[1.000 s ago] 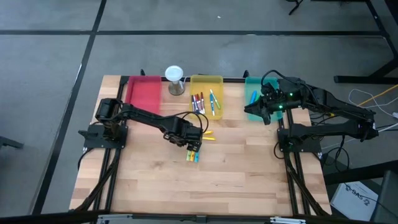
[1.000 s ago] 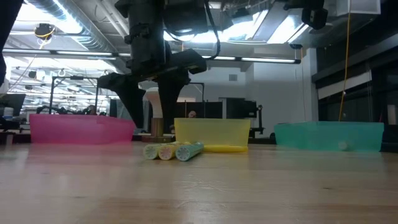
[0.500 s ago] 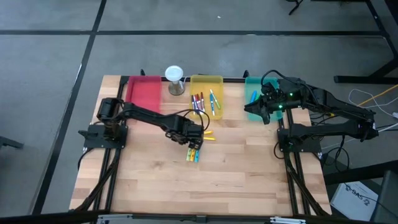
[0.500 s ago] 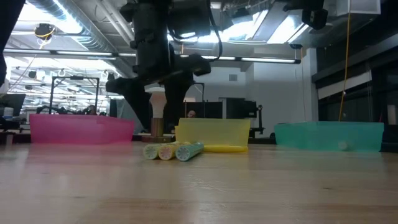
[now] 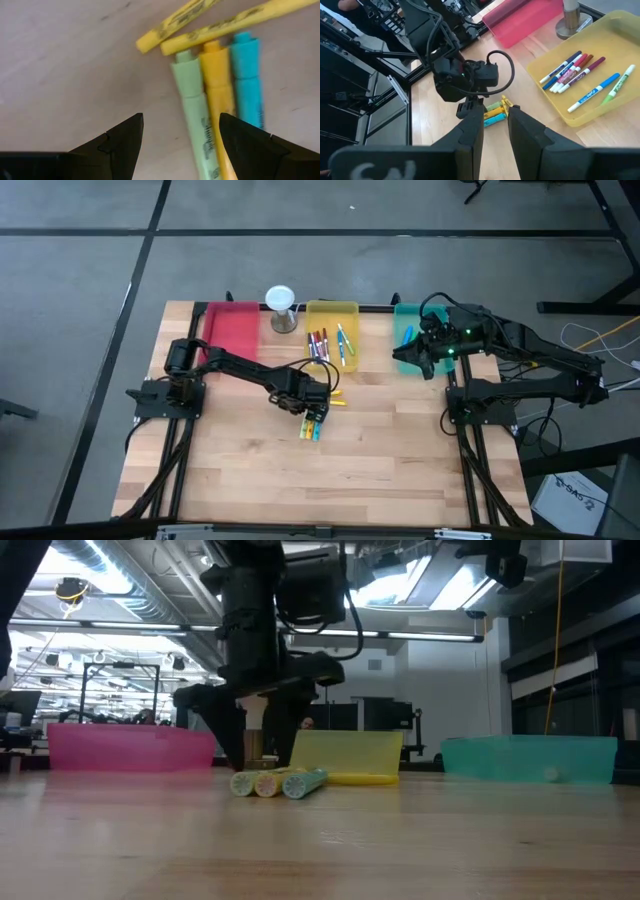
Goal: Pick & Place Markers
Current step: Put the light green highlighter into the blue bin
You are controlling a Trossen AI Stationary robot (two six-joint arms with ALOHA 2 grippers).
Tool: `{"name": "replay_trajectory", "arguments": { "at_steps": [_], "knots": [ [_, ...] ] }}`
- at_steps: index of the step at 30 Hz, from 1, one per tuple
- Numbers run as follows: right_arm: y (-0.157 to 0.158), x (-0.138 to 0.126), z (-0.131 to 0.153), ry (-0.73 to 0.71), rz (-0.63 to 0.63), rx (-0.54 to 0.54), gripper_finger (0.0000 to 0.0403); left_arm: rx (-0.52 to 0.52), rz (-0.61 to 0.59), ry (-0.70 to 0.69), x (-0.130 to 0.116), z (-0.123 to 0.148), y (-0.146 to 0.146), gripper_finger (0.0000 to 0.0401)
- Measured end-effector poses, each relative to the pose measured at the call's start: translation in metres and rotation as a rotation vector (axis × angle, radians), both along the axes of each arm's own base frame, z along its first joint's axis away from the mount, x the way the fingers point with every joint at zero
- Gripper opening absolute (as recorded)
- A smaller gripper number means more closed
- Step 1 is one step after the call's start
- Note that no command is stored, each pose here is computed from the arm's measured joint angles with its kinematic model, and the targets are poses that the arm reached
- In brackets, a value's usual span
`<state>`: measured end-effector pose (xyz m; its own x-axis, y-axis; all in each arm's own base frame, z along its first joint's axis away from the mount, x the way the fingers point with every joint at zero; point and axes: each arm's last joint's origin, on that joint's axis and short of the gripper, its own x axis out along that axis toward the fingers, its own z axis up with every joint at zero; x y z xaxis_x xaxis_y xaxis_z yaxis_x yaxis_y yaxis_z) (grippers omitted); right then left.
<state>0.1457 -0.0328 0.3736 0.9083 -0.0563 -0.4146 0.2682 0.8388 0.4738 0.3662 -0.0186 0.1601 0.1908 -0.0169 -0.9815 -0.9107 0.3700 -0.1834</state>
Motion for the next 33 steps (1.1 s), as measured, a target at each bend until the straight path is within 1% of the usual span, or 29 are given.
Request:
{"name": "replay_trajectory", "arguments": {
  "at_steps": [3,22,28,33],
  "knots": [
    [0.000,0.000,0.000,0.001,0.001,-0.003,0.0088,0.025,0.006,0.007,-0.001,0.000,0.001,0.0253],
    [0.000,0.000,0.000,0.001,-0.001,0.000,0.0088,0.059,0.016,0.006,-0.001,0.000,0.006,0.0253],
    [0.000,0.000,0.000,-0.001,-0.002,0.004,0.0088,0.032,0.020,0.036,0.003,-0.014,0.008,0.0253],
    [0.000,0.000,0.000,-0.003,-0.002,0.003,0.0088,0.031,0.014,0.050,0.004,-0.018,0.006,0.0253]
  ]
}}
